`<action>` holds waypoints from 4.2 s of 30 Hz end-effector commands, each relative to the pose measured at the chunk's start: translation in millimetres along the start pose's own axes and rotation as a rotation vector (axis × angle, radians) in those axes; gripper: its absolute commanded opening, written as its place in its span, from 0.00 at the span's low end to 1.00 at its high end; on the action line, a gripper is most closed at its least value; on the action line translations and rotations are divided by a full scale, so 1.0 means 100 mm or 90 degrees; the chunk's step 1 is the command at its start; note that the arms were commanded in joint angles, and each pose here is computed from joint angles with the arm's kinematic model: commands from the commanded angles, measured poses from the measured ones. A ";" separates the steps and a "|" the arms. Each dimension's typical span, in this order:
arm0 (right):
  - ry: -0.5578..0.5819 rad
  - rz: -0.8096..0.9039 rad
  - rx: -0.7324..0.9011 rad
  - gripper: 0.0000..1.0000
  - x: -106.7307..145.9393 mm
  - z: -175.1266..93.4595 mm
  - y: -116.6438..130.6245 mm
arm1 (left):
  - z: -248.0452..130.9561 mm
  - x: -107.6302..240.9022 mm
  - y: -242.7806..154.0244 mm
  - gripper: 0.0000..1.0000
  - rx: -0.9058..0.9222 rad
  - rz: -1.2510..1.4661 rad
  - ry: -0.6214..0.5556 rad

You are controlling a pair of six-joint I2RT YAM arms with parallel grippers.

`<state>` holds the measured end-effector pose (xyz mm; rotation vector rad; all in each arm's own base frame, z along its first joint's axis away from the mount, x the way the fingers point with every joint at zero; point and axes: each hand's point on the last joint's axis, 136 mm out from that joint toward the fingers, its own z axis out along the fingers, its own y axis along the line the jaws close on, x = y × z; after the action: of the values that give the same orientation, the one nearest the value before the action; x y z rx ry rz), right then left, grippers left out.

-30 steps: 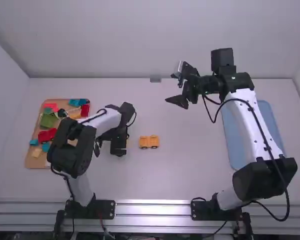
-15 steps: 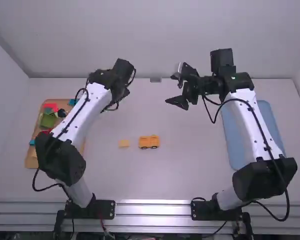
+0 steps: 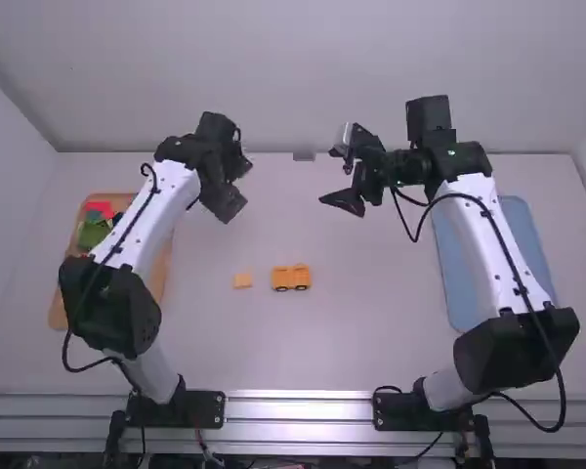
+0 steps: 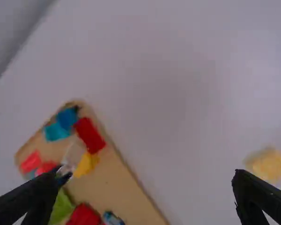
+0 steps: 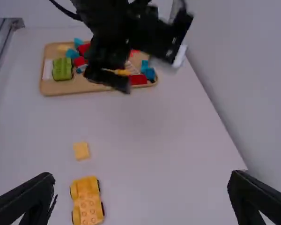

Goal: Assemble lego blocks to make yellow taxi

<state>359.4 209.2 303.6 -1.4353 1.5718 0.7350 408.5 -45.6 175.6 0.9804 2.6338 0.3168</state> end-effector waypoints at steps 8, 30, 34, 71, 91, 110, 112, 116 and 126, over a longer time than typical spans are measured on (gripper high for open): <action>-0.008 -0.009 0.012 0.99 -0.09 -0.08 -0.04 | -0.07 0.04 -0.68 0.99 0.376 0.303 -0.432; -0.009 -0.032 -0.012 0.99 -0.17 0.06 0.09 | 1.05 0.81 -1.47 0.99 0.390 0.203 -0.549; 0.010 -0.040 -0.010 0.99 -0.16 0.13 0.11 | 1.15 0.83 -1.50 0.99 0.393 0.203 -0.542; 0.040 -0.067 -0.002 0.99 -0.17 0.27 0.15 | 1.39 0.92 -1.62 0.26 0.347 0.262 -0.572; 0.021 -0.072 -0.118 0.99 0.90 0.67 0.64 | 0.81 0.57 -1.34 0.12 0.347 0.174 -0.655; -0.098 -0.001 -0.077 0.99 1.88 1.08 0.94 | 0.50 0.12 -1.70 0.11 0.405 0.228 -0.652; -0.105 0.021 -0.094 0.99 1.95 1.15 0.94 | 0.51 0.08 -1.74 0.10 0.403 0.245 -0.641; -0.104 0.007 -0.135 0.99 2.13 1.35 1.07 | 0.52 0.03 -1.82 0.10 0.401 0.262 -0.625; -0.054 0.022 -0.124 0.99 2.42 1.69 0.96 | 0.57 0.05 -1.87 0.10 0.404 0.260 -0.601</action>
<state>292.1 256.3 5.2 -1.5330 1.4465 0.9880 312.5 -173.2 55.1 1.3931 1.6665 -0.7698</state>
